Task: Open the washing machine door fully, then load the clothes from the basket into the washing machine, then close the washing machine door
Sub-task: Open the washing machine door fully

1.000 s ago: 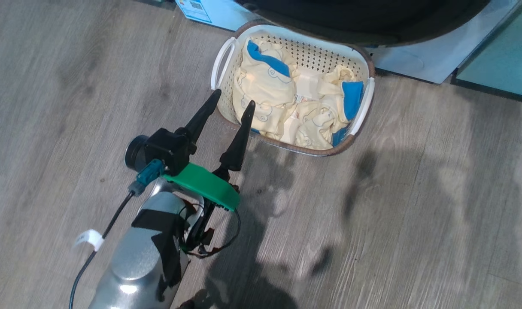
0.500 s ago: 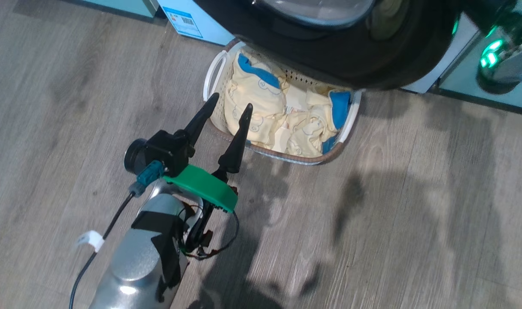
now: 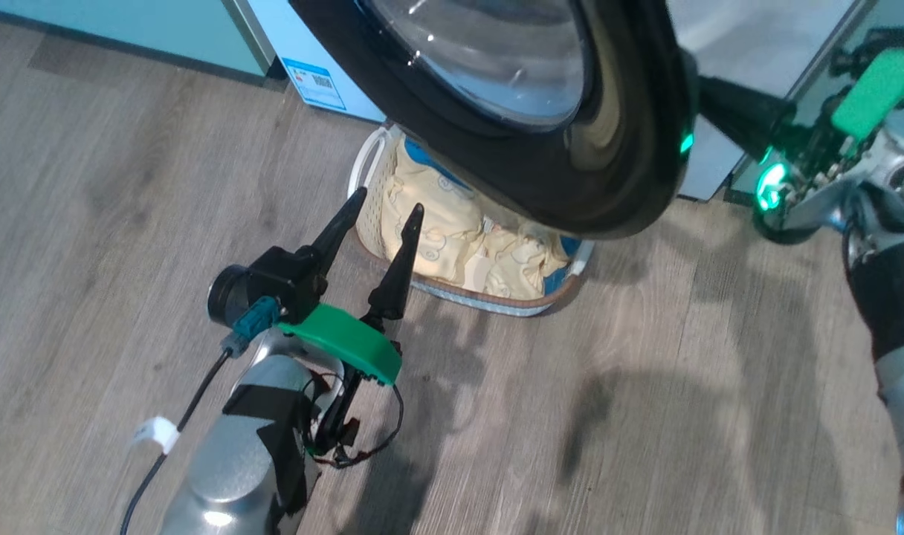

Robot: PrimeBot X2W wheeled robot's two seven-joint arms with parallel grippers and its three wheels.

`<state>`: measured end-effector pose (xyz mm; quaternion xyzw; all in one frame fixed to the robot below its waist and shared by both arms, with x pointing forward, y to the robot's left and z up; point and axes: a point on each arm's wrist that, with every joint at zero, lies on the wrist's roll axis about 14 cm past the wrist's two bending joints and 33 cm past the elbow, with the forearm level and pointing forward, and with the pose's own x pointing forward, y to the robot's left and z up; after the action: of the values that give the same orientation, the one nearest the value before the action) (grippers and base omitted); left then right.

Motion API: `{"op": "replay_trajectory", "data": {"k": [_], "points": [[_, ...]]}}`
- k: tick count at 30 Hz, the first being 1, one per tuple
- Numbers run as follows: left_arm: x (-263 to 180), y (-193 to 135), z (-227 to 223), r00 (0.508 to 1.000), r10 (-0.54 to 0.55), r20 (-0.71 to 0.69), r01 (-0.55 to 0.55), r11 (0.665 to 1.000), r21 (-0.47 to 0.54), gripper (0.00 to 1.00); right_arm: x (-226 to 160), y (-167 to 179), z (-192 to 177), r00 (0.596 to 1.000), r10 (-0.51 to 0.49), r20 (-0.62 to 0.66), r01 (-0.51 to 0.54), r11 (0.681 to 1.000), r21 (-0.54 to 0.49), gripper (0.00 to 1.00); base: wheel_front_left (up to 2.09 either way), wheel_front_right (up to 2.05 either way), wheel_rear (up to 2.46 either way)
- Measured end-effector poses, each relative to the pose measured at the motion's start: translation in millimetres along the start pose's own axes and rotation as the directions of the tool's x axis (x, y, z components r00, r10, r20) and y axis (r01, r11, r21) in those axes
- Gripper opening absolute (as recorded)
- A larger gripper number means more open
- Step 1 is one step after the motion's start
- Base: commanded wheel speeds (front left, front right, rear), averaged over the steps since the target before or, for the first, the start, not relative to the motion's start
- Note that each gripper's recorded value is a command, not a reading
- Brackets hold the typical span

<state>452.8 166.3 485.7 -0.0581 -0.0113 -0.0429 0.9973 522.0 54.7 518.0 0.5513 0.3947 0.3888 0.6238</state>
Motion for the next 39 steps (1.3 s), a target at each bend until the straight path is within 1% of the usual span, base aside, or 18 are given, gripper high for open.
{"op": "replay_trajectory", "data": {"k": [8, 12, 27, 34, 39], "points": [[-11.8, -0.9, 3.1, 1.0, 0.0, 0.001, 0.0, 1.0, -0.001, 1.0, -2.5, 5.8, -31.8, 0.998, 0.016, -0.062, -0.016, 1.0, -0.006, 0.0, 0.0, 0.0, 0.0], [-16.0, -0.8, 5.0, 1.0, 0.001, 0.002, -0.001, 1.0, 0.002, 1.0, -1.1, 11.9, -51.0, 0.994, 0.04, -0.104, -0.04, 0.999, 0.003, 0.0, 0.0, 0.0, 0.0], [-31.0, 0.7, 8.3, 1.0, 0.008, 0.002, -0.008, 1.0, 0.005, 1.0, 11.3, 31.3, -117.8, 0.96, 0.086, -0.268, -0.089, 0.996, 0.001, 0.0, 0.0, 0.0, 0.0], [-37.4, 2.7, 11.5, 1.0, 0.017, 0.007, -0.017, 1.0, 0.006, 1.0, 14.2, 37.5, -142.7, 0.943, 0.094, -0.32, -0.098, 0.995, 0.002, 0.0, 0.0, 0.0, 0.0], [-38.0, 2.3, 12.4, 1.0, 0.016, 0.009, -0.016, 1.0, 0.007, 1.0, 14.6, 38.6, -145.6, 0.942, 0.093, -0.322, -0.098, 0.995, 0.0, 0.0, 0.0, 0.0, 0.0]]}}
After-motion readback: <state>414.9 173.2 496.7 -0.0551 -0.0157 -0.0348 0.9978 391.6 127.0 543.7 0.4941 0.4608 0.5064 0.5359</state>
